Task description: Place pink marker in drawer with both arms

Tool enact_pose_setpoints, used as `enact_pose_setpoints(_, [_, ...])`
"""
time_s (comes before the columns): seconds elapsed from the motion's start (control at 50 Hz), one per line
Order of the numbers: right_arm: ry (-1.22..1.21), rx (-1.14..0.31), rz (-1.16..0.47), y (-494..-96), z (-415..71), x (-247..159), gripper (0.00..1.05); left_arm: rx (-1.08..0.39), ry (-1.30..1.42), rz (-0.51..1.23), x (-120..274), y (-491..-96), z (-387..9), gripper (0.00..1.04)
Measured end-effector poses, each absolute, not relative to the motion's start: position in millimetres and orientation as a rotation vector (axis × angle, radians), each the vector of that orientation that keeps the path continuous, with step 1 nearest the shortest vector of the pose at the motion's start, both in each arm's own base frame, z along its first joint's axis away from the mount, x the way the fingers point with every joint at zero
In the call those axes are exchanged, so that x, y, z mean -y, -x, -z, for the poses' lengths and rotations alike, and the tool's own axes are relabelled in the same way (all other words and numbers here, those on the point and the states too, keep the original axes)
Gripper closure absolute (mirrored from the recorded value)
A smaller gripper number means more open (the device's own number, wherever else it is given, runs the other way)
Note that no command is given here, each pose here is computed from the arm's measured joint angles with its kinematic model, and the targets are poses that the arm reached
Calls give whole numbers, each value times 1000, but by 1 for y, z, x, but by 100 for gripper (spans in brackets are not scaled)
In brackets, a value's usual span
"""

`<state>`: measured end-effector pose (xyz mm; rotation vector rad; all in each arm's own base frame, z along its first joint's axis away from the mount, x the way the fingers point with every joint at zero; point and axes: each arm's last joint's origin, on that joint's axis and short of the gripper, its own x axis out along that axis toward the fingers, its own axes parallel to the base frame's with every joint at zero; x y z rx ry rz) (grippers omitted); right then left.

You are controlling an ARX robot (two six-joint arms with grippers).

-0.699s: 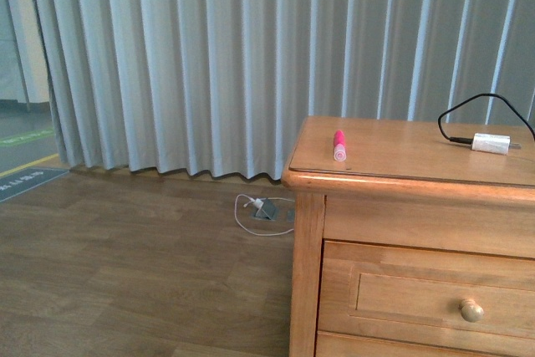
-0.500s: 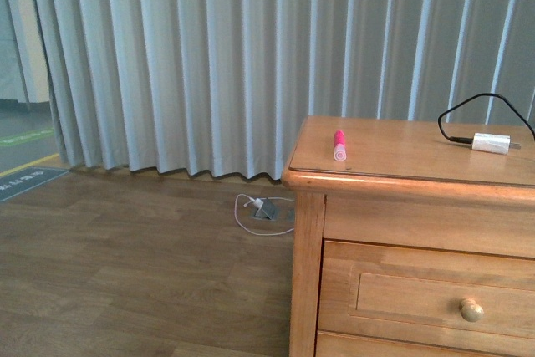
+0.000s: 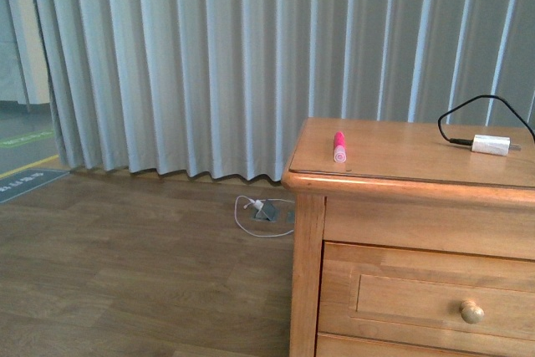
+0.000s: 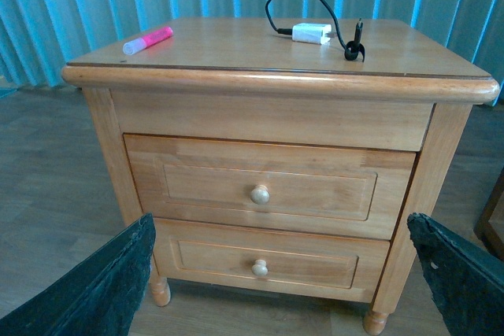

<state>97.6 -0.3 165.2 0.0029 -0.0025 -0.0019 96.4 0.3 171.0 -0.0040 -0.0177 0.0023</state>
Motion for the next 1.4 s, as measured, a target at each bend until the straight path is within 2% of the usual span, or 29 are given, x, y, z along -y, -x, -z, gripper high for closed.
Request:
enact_pose_setpoints(0.519, [-3,2,2,-98,-165,0,8,18,4,-2,0,-96,-171,6])
enact_pose_setpoints(0.679, [-58,-267,-112,-101,-158,-1,8,18,4,-2,0,-96,-171,6])
enact_pose_setpoints(0.819, [-54,-297,-134,-113,-162,-3,8,18,4,-2,0,-96,-171,6])
enact_pose_setpoints(1.019, [-59,-330,-152,-169,-163,-19,8,18,4,-2,0,-96,-171,6])
enact_pose_setpoints(1.179, [-88,-378,-75,-228,-149,-31,8,18,4,-2,0,-96,-171,6])
enact_pose_setpoints(1.399, [-55,-421,-4,-276,-119,-49,8,18,4,-2,0,-96,-171,6])
